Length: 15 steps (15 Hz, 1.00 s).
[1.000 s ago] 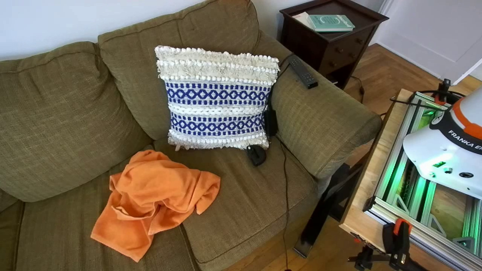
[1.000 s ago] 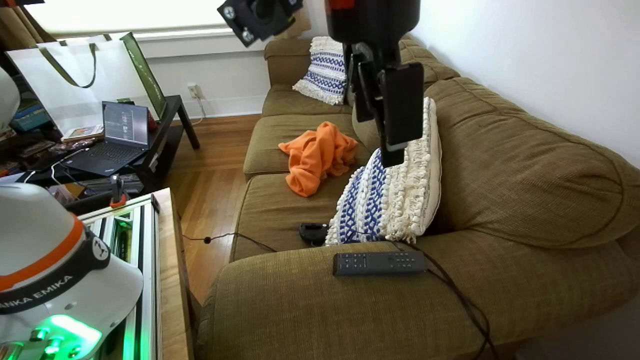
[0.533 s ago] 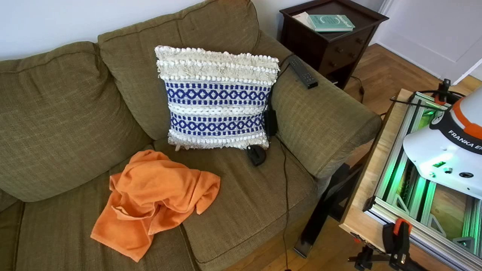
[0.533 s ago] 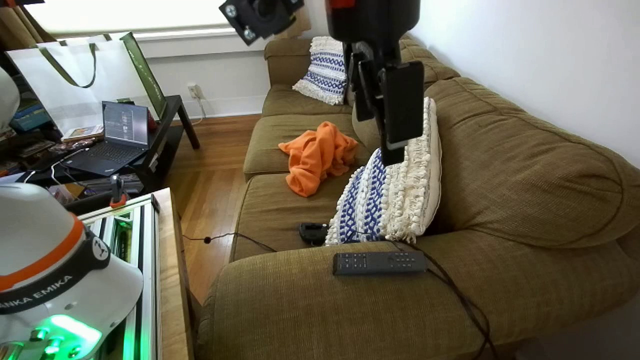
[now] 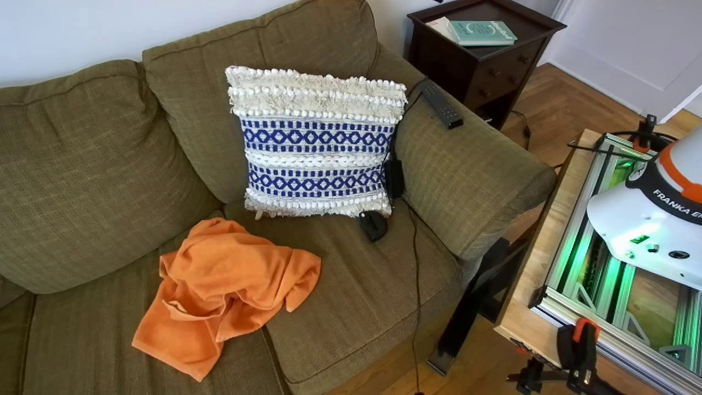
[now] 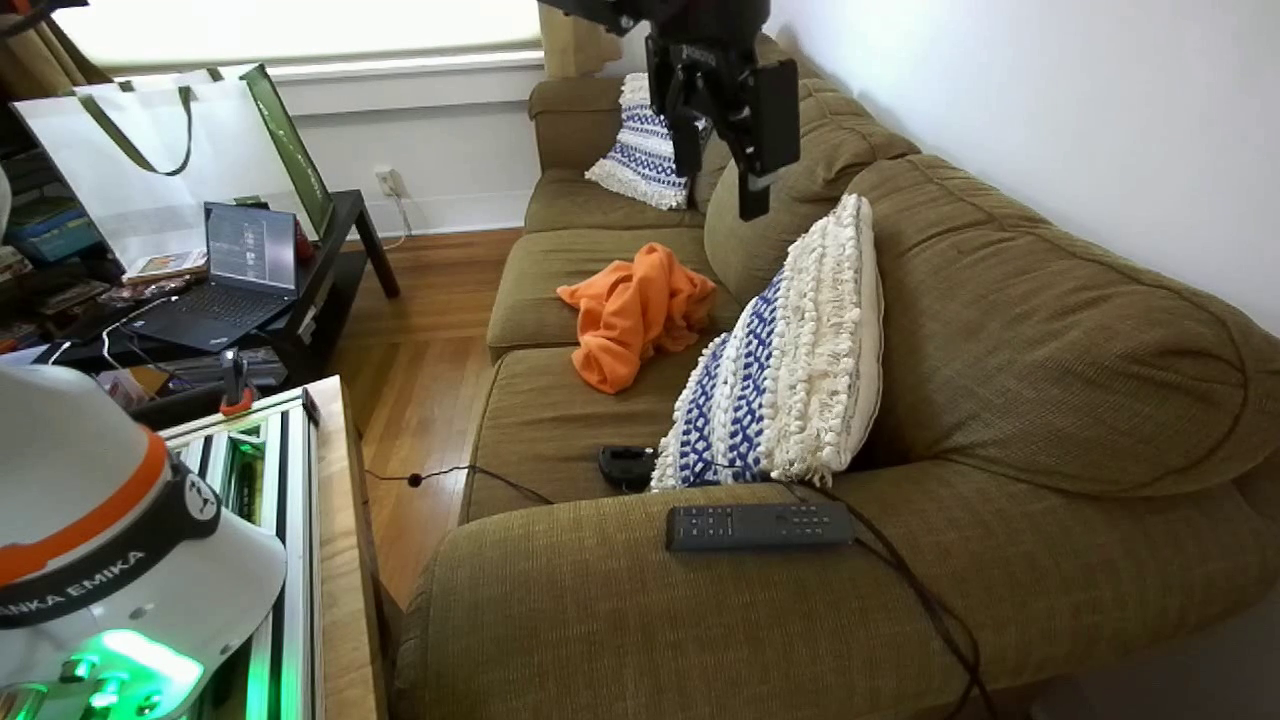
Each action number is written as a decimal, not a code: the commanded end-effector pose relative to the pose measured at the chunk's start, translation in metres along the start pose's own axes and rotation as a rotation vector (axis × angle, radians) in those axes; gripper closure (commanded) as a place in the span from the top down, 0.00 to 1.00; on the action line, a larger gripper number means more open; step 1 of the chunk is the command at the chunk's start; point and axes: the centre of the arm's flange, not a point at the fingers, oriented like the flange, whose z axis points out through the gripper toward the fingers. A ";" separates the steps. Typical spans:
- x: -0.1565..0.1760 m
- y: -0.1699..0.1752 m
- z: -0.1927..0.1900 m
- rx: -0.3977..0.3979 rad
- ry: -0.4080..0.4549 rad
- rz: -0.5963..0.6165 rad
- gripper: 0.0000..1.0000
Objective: Lay the pillow down
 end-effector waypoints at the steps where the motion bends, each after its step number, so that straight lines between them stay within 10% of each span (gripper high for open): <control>1: 0.043 -0.019 0.029 0.053 -0.010 -0.111 1.00; 15: 0.131 -0.031 0.158 0.125 0.083 -0.294 1.00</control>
